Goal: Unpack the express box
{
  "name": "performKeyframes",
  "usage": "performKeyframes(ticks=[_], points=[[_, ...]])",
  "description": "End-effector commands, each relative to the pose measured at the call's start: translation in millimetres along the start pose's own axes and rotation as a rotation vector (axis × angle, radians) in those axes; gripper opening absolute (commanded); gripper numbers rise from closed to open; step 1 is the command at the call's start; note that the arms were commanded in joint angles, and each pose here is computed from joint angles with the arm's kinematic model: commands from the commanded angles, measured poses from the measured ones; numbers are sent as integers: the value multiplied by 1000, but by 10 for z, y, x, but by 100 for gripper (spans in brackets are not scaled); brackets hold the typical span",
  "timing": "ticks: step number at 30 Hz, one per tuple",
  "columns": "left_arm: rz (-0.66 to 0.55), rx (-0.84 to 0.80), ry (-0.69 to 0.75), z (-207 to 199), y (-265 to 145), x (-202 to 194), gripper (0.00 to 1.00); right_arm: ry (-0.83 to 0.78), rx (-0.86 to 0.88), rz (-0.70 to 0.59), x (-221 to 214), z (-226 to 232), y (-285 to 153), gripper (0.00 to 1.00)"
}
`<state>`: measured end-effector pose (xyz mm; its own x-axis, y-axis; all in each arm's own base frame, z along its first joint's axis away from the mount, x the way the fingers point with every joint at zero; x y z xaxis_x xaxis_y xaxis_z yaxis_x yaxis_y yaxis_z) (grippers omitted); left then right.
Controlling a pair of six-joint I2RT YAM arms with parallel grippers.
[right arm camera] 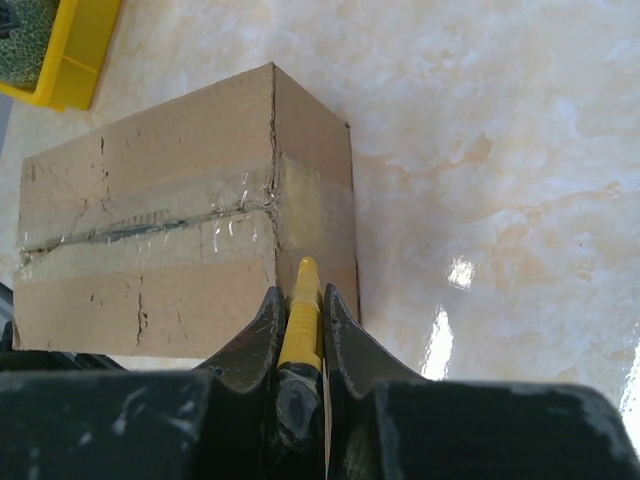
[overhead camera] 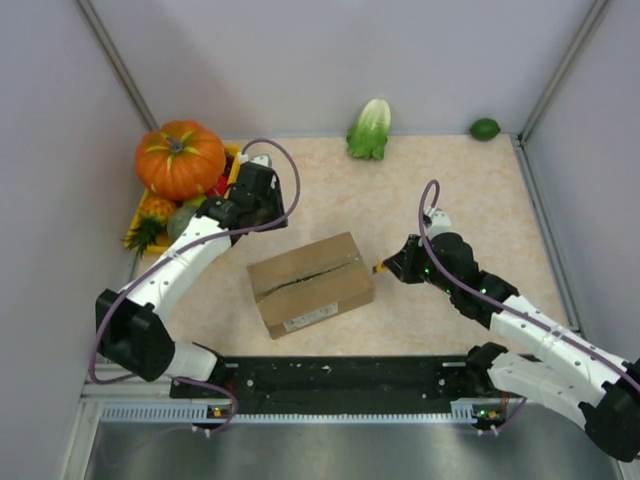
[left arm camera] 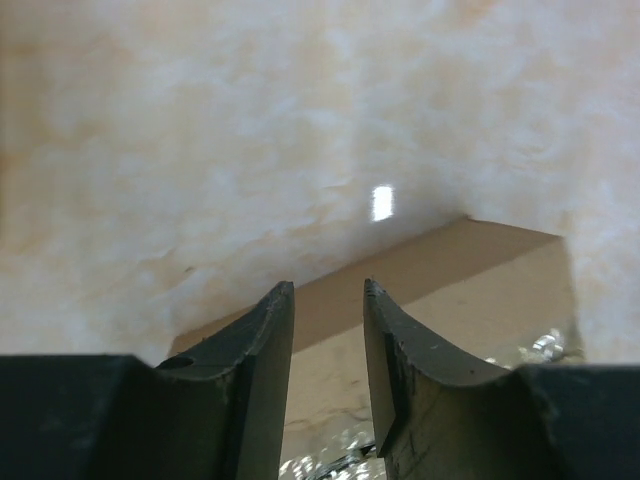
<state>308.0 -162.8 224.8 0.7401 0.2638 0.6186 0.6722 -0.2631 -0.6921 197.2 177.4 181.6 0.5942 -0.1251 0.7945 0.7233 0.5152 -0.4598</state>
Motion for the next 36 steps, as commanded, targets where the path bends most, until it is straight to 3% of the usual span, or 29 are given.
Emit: performKeyframes(ticks=[1,7,11,12,15,17,23,30,32,36], points=[[-100,363,-108,528,-346,-3,41,-2,43,-22,70,77,12,0],[14,441,-213,816,-587,-550,56,-43,48,47,-16,74,125,0],[98,261,-278,717,-559,-870,60,-53,71,80,-18,124,174,0],[169,204,-289,691,-507,-1043,61,-50,76,84,-16,132,179,0],[219,59,-297,544,-386,-1146,61,-53,107,101,-31,174,178,0],[237,46,-285,513,-310,-1145,61,-54,128,111,-46,195,171,0],[200,-12,-130,327,-75,-780,59,-67,233,146,-156,294,125,0],[81,-61,-36,147,281,-29,59,-102,330,170,-270,417,78,0],[88,-21,-16,202,483,56,59,-103,302,176,-271,390,68,0],[-9,122,-17,344,584,493,59,-88,52,141,-173,118,53,0]])
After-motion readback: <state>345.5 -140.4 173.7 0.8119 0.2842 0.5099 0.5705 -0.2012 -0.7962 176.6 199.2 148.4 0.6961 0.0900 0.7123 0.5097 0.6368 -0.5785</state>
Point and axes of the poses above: each gripper's point midway between its finger pads, its own y axis out along the fingers, its own z axis along the line the jaws close on, x = y × z, the point moved 5 cm from there along -y, back along the fingers, and after that the axes turned 6 degrees about -y, right-handed, at the moved point
